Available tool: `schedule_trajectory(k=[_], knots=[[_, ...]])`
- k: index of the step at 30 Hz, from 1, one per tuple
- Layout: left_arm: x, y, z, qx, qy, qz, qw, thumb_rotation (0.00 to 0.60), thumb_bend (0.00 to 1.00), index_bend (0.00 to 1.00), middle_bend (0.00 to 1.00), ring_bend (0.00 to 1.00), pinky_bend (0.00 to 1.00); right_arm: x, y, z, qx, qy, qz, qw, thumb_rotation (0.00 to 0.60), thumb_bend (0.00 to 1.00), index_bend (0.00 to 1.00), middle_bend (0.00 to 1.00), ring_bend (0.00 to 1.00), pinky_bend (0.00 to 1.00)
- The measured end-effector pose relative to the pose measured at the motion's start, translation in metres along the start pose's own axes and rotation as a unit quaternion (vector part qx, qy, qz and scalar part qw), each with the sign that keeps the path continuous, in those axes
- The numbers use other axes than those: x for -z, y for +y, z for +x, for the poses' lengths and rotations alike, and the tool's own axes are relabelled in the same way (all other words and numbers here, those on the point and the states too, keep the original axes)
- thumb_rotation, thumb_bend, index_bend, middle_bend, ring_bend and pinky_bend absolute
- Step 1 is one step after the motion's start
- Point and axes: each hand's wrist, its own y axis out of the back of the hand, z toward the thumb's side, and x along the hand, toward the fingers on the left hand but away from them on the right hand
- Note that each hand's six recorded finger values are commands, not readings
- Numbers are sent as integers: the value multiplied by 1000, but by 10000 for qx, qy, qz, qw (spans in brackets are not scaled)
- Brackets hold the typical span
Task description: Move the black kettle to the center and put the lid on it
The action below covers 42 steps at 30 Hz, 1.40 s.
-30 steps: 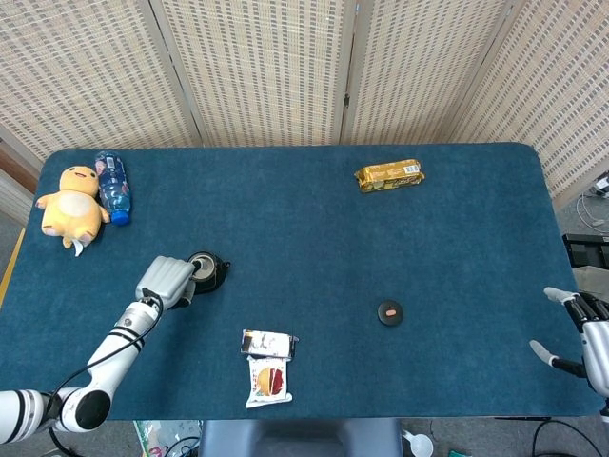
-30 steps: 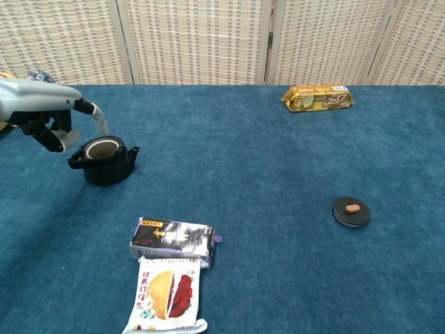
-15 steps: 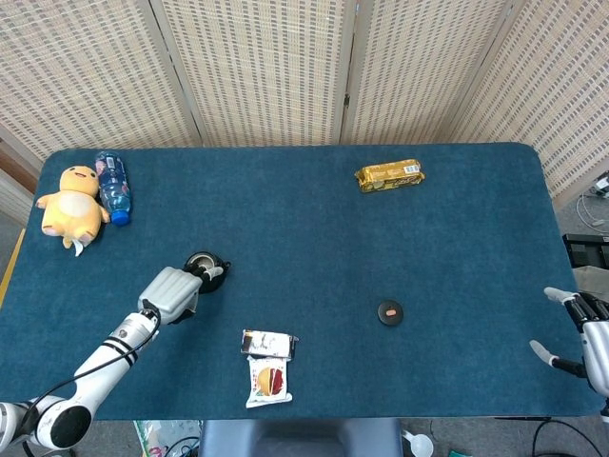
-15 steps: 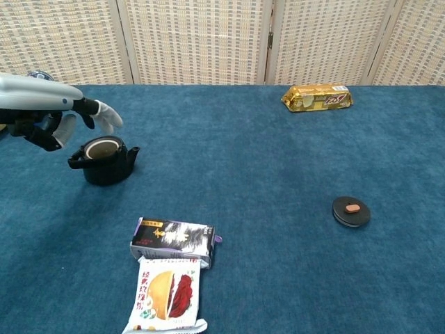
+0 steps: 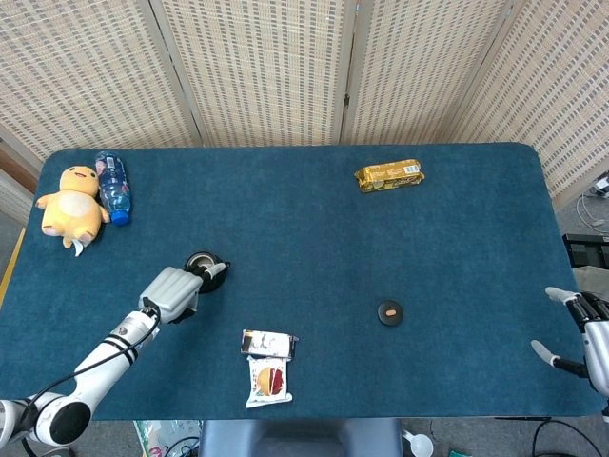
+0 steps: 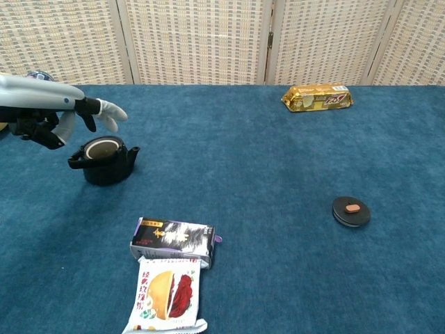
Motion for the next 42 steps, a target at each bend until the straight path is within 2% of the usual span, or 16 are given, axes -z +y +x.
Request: schedule_trajectory(k=[10,16,42], knots=[[6,0,2,-46,331,257,9991,600,1000,194,244,235,738,0,1,1,13,5,-10,10000,600,14,263,324,243,273],[6,-2,5,-45,507,379,9980,600,1000,220,265,258,738,0,1,1,20,3,-20,10000,600,14,263,324,243,273],[4,-5,17,228,936,652,9932,600,1000,259,305,284,737,1,1,0,10,1,-15,10000,600,14,263,324,243,273]])
